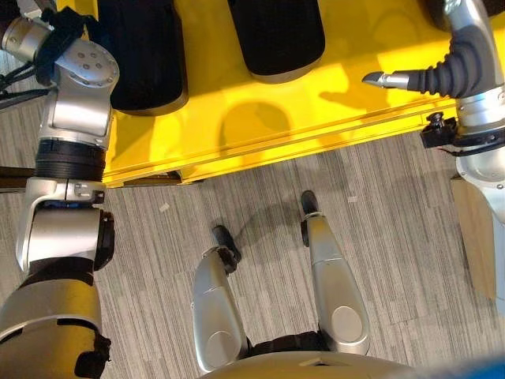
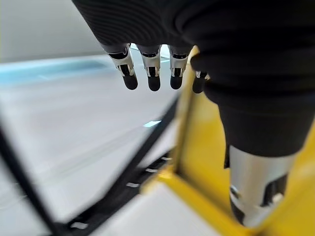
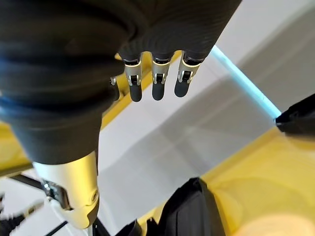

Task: Move parts from the plastic box to the shelf.

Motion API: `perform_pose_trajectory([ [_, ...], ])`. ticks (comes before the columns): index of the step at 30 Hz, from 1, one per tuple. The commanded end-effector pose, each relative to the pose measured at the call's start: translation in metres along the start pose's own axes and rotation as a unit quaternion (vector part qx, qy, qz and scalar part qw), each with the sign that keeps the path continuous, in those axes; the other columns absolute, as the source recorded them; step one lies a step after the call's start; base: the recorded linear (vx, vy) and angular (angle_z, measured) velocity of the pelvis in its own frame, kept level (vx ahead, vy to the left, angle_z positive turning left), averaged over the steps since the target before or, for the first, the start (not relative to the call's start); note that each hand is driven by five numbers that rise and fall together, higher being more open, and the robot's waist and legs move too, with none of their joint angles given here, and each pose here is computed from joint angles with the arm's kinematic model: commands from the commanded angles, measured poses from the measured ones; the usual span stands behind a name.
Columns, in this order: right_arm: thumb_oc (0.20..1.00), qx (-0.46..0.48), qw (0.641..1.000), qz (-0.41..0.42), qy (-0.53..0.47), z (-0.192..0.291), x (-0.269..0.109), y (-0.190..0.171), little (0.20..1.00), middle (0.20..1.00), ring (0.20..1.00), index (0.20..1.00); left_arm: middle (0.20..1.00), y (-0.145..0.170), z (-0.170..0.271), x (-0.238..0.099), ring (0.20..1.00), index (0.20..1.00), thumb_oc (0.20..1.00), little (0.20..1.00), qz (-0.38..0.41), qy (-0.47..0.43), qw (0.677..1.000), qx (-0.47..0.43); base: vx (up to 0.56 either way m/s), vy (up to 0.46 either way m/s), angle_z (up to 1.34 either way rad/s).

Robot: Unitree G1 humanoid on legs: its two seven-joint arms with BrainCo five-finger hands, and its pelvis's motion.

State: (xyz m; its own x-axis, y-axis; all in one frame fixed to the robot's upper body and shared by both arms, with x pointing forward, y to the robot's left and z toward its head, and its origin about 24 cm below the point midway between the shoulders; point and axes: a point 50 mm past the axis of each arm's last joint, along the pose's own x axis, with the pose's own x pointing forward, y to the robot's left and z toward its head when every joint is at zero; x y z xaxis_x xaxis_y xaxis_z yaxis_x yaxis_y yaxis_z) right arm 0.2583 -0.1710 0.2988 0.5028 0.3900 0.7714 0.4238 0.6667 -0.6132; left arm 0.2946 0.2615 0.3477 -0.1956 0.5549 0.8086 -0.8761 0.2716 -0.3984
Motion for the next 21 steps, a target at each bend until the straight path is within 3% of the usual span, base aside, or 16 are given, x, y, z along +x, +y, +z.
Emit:
perform_pose_trajectory([
  [1, 1.0, -0.003, 0.995, -0.091, -0.049, 0.019, -0.004, -0.011, 1.0, 1.0, 1.0, 1.0, 1.0, 0.017, 0.014, -0.025, 1.0, 1.0, 1.0, 1.0, -0.077, -0.076, 0.992, -0.06, -0.02, -0.112, 0.05],
  [9, 1.0, -0.043, 0.982, -0.171, -0.065, 0.027, -0.025, -0.015, 1.0, 1.0, 1.0, 1.0, 1.0, 0.047, 0.042, -0.082, 1.0, 1.0, 1.0, 1.0, -0.215, -0.073, 0.956, -0.186, -0.03, -0.088, 0.12],
  [14, 1.0, -0.074, 0.967, -0.233, -0.076, 0.029, -0.034, -0.022, 1.0, 1.0, 1.0, 1.0, 1.0, 0.067, 0.038, -0.1, 1.0, 1.0, 1.0, 1.0, -0.226, -0.07, 0.95, -0.206, -0.03, -0.057, 0.12],
  [21, 1.0, -0.092, 0.961, -0.251, -0.066, 0.028, -0.047, -0.026, 1.0, 1.0, 1.0, 1.0, 1.0, 0.089, 0.036, -0.114, 1.0, 1.0, 1.0, 1.0, -0.276, -0.096, 0.94, -0.179, -0.02, -0.056, 0.1],
])
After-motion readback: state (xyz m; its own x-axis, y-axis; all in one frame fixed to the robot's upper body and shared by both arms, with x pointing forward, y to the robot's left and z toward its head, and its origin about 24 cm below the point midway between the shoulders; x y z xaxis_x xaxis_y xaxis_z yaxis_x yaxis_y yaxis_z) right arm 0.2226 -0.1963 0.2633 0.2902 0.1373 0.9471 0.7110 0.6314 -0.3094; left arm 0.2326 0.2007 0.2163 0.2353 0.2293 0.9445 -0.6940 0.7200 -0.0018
